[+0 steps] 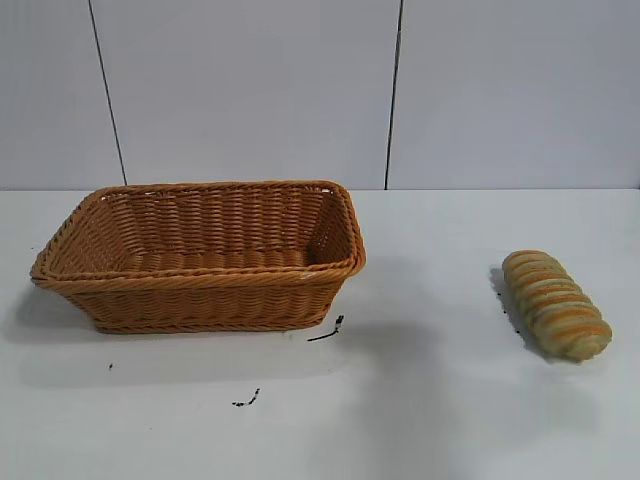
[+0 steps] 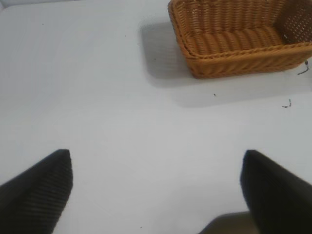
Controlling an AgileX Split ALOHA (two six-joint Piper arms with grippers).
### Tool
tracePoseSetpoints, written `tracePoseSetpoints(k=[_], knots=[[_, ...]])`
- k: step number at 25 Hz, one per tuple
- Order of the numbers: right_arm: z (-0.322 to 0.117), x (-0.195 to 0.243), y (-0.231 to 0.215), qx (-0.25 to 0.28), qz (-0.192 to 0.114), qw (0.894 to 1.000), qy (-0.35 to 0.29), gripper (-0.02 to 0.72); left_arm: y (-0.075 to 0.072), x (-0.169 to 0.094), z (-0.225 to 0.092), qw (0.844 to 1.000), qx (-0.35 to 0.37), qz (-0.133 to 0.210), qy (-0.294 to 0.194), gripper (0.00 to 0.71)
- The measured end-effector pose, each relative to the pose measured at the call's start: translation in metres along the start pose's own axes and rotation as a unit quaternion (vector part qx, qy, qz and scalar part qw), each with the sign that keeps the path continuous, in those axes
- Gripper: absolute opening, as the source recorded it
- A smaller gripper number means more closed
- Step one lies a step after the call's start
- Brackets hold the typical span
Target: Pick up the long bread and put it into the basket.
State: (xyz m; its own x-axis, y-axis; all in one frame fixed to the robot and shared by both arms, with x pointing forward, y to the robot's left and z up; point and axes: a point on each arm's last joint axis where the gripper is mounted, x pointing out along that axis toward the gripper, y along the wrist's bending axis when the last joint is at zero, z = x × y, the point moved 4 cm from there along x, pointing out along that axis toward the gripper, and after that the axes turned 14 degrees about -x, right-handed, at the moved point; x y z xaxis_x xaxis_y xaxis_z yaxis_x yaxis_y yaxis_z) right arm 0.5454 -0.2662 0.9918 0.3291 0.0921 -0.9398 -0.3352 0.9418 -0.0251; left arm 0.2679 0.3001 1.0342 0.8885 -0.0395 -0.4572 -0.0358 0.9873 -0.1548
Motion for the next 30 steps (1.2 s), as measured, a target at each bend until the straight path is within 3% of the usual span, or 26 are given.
tracePoseSetpoints(k=[3,12,22,30], knots=[[0.025,0.025,0.001,-0.012,0.004,1.000,0.003,0.639,0.000,0.000,0.000,1.000,0.000,0.000,0.000,0.696],[0.060,0.089,-0.017,0.018,-0.009,0.999,0.042,0.639,0.000,0.000,0.000,1.000,0.000,0.000,0.000,0.696],[0.050,0.157,-0.021,0.026,-0.006,0.994,0.109,0.639,0.000,0.000,0.000,1.000,0.000,0.000,0.000,0.696],[0.047,0.168,-0.024,0.032,-0.010,0.992,0.118,0.639,0.000,0.000,0.000,1.000,0.000,0.000,0.000,0.696]])
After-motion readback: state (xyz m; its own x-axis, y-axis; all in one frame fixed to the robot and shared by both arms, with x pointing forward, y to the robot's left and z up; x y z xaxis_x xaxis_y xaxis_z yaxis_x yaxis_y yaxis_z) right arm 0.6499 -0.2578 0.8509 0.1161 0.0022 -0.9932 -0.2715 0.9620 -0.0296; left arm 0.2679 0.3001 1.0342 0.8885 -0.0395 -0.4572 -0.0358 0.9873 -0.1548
